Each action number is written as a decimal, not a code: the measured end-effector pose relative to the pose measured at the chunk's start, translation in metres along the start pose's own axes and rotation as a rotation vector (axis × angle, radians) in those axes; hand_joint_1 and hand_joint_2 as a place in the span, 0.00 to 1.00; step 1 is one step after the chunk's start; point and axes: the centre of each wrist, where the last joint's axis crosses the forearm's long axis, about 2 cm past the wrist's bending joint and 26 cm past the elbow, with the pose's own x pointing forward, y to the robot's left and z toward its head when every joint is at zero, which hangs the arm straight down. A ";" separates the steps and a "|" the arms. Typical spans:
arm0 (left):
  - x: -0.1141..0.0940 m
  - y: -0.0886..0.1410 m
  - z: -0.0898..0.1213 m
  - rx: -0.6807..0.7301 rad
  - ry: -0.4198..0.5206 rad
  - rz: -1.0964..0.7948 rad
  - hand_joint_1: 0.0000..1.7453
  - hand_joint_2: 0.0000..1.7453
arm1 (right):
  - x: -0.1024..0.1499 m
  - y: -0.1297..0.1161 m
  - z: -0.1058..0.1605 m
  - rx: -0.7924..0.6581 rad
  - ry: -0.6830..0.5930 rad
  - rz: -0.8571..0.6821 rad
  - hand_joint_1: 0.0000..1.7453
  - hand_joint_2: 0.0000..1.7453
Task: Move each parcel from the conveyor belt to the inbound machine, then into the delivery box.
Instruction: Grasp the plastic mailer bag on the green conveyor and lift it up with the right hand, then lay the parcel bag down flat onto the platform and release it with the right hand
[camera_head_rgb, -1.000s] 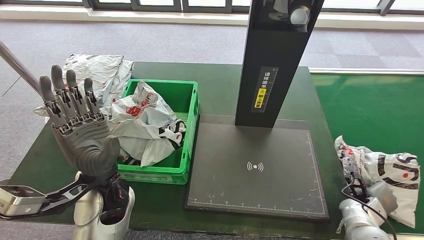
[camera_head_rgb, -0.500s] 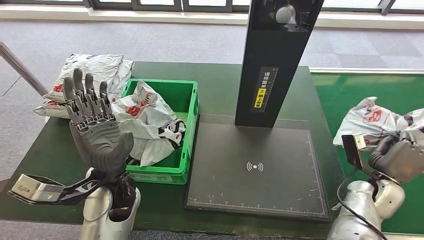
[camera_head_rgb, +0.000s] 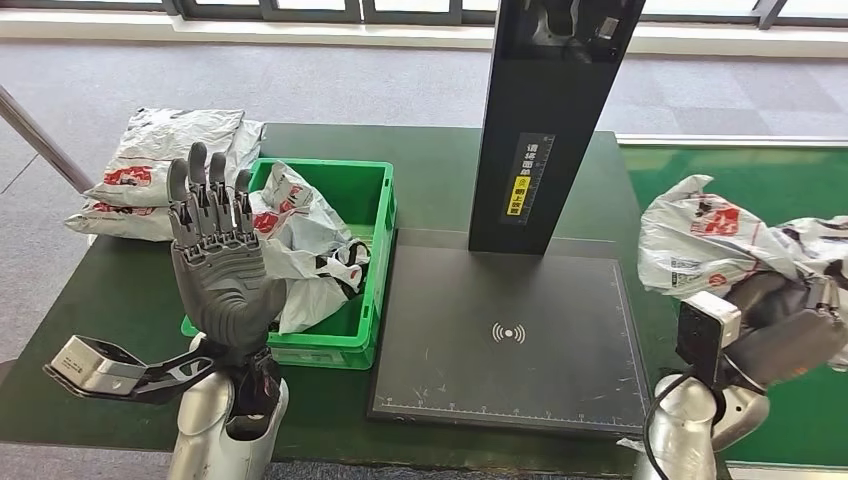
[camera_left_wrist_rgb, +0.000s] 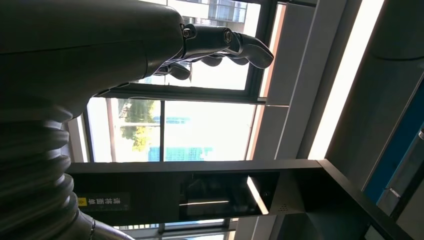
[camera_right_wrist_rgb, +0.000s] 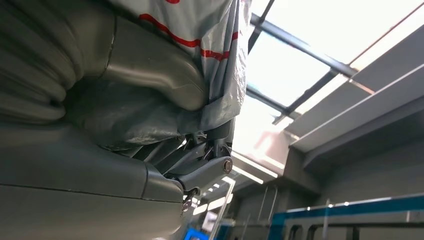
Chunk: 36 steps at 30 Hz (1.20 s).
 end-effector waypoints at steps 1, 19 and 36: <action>0.000 0.000 0.000 0.000 0.002 0.001 0.00 1.00 | 0.003 0.002 0.002 0.014 -0.008 -0.014 1.00 1.00; -0.017 -0.001 0.015 -0.201 0.106 0.063 0.00 1.00 | 0.012 0.014 0.030 0.550 0.057 -0.553 1.00 1.00; -0.031 -0.006 0.024 -0.246 0.173 0.085 0.00 1.00 | 0.014 0.027 0.050 0.839 0.096 -0.715 0.24 1.00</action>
